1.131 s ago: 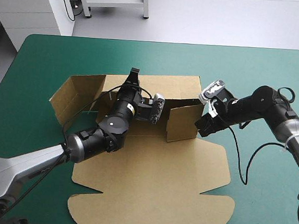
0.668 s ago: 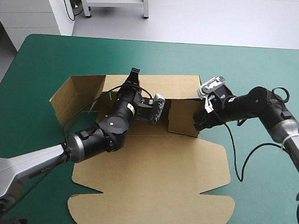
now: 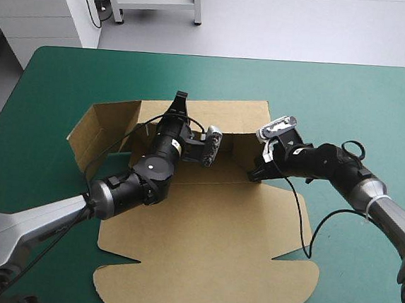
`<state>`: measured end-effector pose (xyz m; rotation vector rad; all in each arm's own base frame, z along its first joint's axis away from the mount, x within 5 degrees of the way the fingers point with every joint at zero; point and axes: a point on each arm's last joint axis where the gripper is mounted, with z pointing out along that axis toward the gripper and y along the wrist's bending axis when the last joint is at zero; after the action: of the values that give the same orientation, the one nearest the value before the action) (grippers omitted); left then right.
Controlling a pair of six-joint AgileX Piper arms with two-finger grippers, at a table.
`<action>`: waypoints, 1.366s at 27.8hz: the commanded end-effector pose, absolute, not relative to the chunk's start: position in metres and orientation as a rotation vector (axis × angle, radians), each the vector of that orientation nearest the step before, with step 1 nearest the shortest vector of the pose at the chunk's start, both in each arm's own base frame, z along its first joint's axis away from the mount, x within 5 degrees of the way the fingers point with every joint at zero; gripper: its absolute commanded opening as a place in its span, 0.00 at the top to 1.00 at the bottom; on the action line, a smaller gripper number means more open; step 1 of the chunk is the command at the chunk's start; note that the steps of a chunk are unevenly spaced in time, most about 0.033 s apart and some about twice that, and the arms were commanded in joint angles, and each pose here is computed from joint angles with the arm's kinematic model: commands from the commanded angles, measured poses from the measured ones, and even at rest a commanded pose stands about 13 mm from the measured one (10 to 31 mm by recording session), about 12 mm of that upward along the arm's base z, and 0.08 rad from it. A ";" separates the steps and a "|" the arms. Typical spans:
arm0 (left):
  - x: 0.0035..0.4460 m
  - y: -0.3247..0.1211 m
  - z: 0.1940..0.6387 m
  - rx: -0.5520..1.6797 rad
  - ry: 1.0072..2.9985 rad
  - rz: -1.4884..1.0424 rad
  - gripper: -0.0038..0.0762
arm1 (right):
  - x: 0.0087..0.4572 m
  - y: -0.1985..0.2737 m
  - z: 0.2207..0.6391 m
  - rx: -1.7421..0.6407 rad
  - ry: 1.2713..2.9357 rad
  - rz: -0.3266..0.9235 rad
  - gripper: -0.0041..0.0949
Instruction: Fold the box
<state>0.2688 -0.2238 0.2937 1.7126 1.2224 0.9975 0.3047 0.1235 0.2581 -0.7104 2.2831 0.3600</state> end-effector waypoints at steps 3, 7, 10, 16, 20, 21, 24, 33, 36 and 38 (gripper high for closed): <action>0.263 -0.230 0.311 1.690 1.136 0.934 0.96 | 0.306 0.140 0.281 -0.680 2.052 0.305 0.69; 0.264 -0.229 0.311 1.688 1.142 0.942 0.96 | 0.308 0.146 0.282 -0.662 1.994 0.255 0.69; 0.264 -0.230 0.311 1.689 1.139 0.938 0.96 | 0.310 0.151 0.278 -0.659 1.985 0.244 0.70; 0.263 -0.231 0.310 1.699 1.127 0.929 0.96 | 0.309 0.159 0.268 -0.734 2.001 0.245 0.69; 0.263 -0.231 0.310 1.700 1.127 0.925 0.96 | 0.308 0.160 0.268 -0.727 2.007 0.260 0.58; 0.263 -0.231 0.310 1.700 1.127 0.925 0.96 | 0.309 0.159 0.269 -0.729 1.998 0.251 0.54; 0.263 -0.231 0.310 1.700 1.127 0.925 0.96 | 0.313 0.157 0.273 -0.618 1.978 0.246 0.49; 0.263 -0.232 0.310 1.701 1.123 0.919 0.96 | 0.315 0.157 0.270 -0.568 1.994 0.268 0.97; 0.263 -0.232 0.310 1.701 1.123 0.919 0.96 | 0.315 0.157 0.270 -0.572 1.997 0.272 0.97; 0.263 -0.232 0.310 1.700 1.125 0.917 0.96 | 0.315 0.157 0.270 -0.570 1.997 0.274 0.97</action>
<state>0.2714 -0.2173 0.2935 1.6974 1.2694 1.0351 0.3178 0.1521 0.2454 -0.5527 2.0712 0.2506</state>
